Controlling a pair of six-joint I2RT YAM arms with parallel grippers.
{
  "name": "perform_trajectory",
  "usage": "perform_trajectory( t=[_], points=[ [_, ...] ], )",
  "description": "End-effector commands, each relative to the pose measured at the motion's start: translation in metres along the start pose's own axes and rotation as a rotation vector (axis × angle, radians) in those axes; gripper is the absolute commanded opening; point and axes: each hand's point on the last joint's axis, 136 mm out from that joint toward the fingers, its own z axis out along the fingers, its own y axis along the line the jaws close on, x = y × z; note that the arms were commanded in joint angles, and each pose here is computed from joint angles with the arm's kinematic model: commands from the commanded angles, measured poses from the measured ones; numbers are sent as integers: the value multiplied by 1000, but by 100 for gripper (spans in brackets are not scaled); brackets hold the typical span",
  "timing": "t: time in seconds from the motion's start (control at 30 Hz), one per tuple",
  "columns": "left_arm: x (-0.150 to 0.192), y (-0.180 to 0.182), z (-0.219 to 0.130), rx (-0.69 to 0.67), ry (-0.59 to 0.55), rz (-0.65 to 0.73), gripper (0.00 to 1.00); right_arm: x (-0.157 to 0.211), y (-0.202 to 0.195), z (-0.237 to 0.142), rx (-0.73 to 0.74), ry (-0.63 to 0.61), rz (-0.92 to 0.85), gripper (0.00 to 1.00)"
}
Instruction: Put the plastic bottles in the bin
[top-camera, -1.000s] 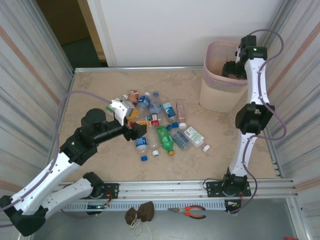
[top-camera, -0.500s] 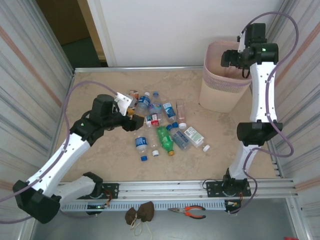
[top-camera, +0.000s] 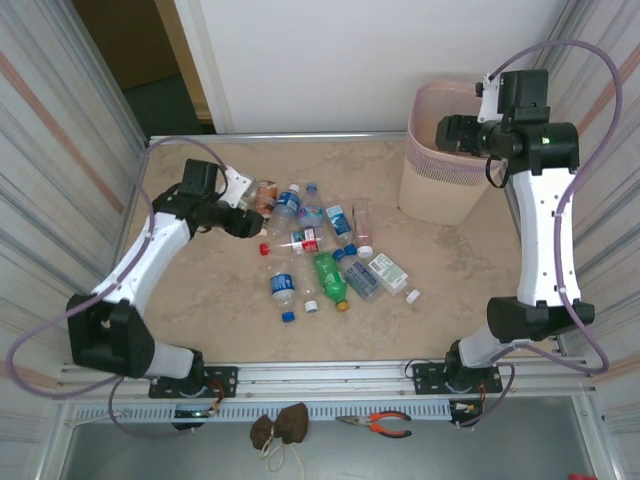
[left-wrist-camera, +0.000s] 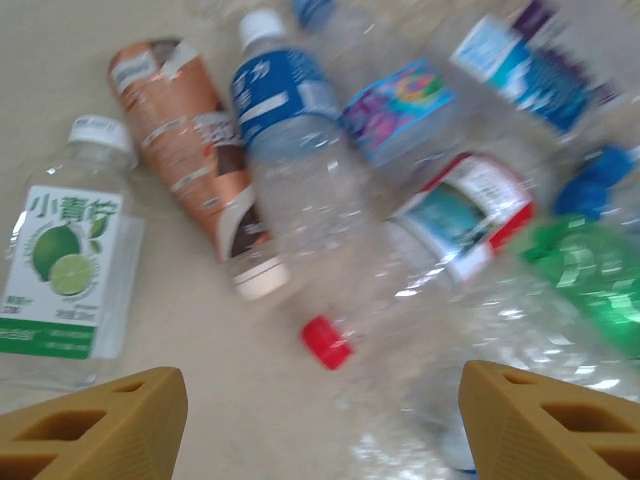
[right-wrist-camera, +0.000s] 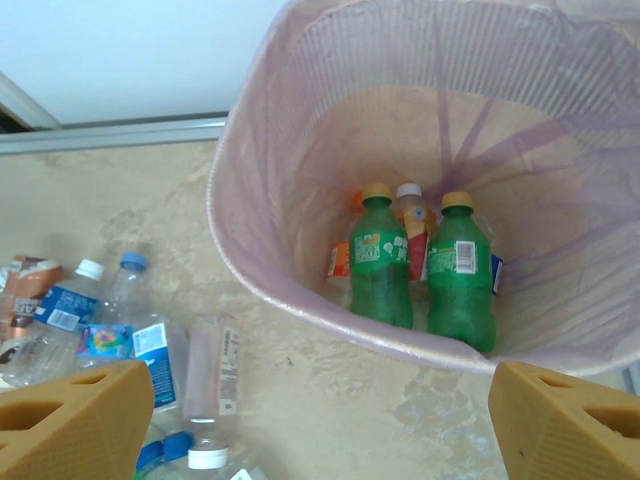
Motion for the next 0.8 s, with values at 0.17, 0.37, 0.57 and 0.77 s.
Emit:
perform_trajectory(
  t=[0.17,0.37,0.57,0.77],
  points=[
    [25,77,34,-129,208,54,78,3,0,-13,-21,-45,21,86],
    [27,111,59,-187,294,65,84,10,0,-13,-17,-37,24,85],
    [27,118,81,-147,332,71,90,12,-4,-16,7,-38,15,86],
    [34,123,96,-114,362,49,94,13,-1,-12,1,-32,16,86]
  ],
)
